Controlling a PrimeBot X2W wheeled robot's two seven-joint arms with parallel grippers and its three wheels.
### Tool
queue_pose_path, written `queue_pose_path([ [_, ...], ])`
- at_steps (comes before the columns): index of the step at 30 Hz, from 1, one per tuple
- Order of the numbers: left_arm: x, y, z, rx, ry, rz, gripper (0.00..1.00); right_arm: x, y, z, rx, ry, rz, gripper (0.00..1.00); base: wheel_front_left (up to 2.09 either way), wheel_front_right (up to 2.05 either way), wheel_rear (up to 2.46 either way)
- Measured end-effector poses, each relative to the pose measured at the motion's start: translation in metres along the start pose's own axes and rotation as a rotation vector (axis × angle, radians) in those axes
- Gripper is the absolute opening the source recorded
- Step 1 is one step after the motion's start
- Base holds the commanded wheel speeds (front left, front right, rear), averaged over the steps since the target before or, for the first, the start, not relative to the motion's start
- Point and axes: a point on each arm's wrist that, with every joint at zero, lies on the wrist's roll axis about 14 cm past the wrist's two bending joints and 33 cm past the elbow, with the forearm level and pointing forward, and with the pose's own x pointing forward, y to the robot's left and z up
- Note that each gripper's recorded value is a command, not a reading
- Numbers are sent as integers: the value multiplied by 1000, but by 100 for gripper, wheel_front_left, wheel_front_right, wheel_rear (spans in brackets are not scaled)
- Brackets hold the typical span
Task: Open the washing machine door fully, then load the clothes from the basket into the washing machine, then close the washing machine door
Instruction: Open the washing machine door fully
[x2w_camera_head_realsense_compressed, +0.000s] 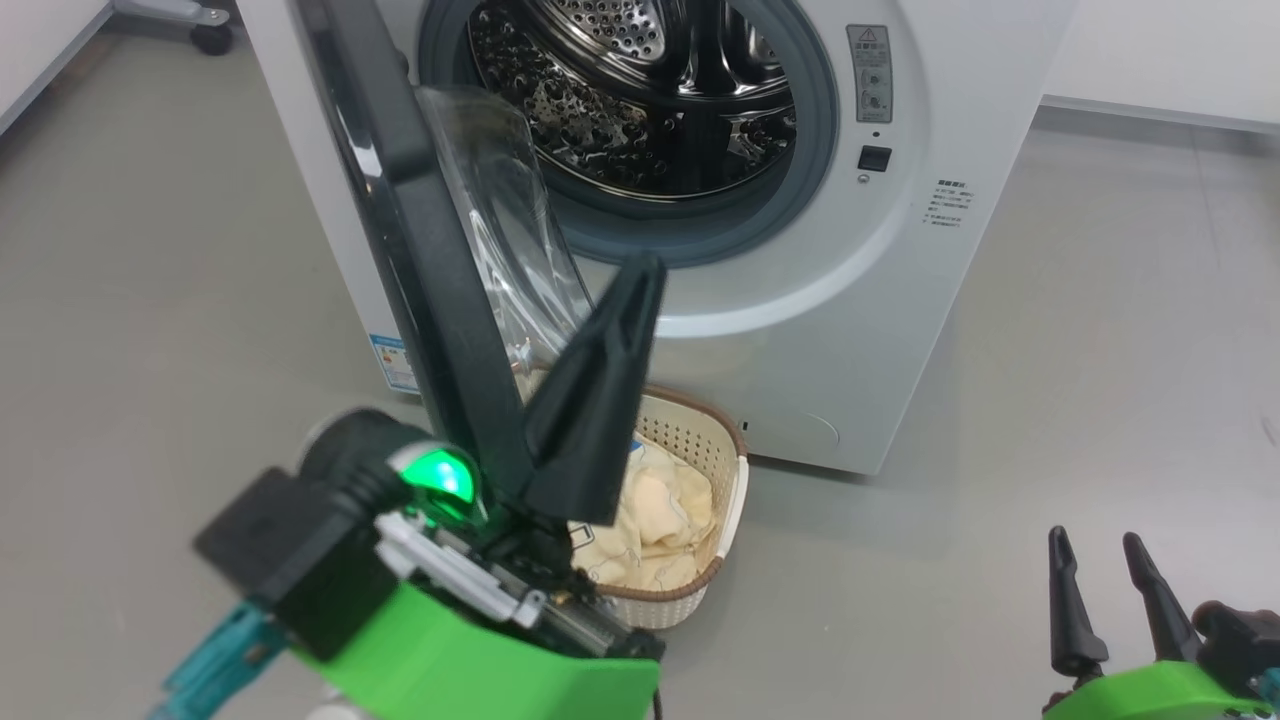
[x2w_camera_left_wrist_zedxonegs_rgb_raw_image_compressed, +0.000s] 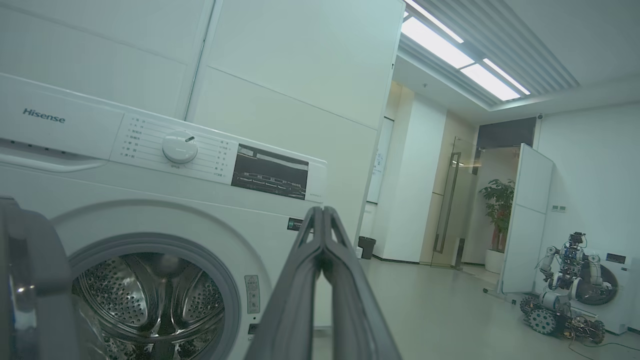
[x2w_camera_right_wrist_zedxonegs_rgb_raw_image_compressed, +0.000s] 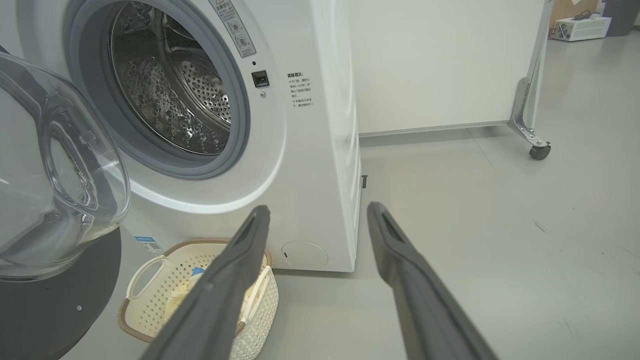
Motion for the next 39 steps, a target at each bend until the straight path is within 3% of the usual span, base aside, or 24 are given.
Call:
queue_pose_path([
  [10,-53,-4,-128,-352,400,175,0,2,5,-4,2,12,14,100,0,0,0],
  [13,-67,-10,-146,-387,469,194,0,2,5,-6,2,18,16,100,0,0,0],
  [39,-117,40,-188,-259,587,418,0,18,21,-15,5,46,70,100,0,0,0],
])
